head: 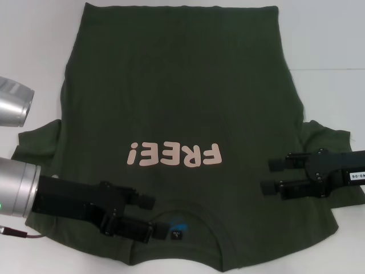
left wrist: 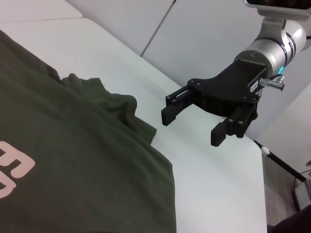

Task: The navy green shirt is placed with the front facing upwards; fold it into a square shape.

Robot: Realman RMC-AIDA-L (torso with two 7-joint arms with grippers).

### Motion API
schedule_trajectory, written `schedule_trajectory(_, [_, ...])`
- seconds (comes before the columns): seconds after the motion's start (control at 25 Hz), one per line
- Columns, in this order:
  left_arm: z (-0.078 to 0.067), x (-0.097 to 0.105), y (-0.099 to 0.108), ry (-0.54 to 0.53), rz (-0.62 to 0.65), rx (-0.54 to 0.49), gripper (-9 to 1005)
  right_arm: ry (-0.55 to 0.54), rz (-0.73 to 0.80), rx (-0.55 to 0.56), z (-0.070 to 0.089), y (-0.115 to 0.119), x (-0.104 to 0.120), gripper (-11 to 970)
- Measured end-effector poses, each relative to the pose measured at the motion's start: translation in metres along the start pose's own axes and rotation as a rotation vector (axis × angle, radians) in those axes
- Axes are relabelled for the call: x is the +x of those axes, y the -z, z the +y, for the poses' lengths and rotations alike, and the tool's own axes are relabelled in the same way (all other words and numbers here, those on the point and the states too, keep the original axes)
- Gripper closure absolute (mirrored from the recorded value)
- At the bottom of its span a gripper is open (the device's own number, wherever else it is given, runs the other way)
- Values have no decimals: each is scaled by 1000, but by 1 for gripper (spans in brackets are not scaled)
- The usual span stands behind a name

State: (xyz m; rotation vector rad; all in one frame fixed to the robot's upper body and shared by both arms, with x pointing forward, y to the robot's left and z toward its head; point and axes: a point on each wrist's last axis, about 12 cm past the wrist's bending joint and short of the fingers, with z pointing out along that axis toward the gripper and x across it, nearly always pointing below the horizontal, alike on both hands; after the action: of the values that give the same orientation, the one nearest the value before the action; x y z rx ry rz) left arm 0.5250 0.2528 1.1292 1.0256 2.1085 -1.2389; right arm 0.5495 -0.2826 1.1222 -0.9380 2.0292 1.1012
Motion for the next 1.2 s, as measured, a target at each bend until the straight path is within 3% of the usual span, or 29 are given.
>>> schedule_trajectory(0.6, [2,-1,8,31,-43,-20,93,-39,-21,19,-2,2,-1,139])
schedule_trajectory(0.72, [11,-2,28,136,-149,-92,93,-135,-81,86,-11,9,-9,140])
schedule_trajectory(1.04, [37,20,90,598,-462,-202,93,-385,-189,195,-34,24,-49,142])
schedule_trajectory(1.2, [47,33,99,702,-549,-253,92,-448,-220,242,-44,26,-72,143])
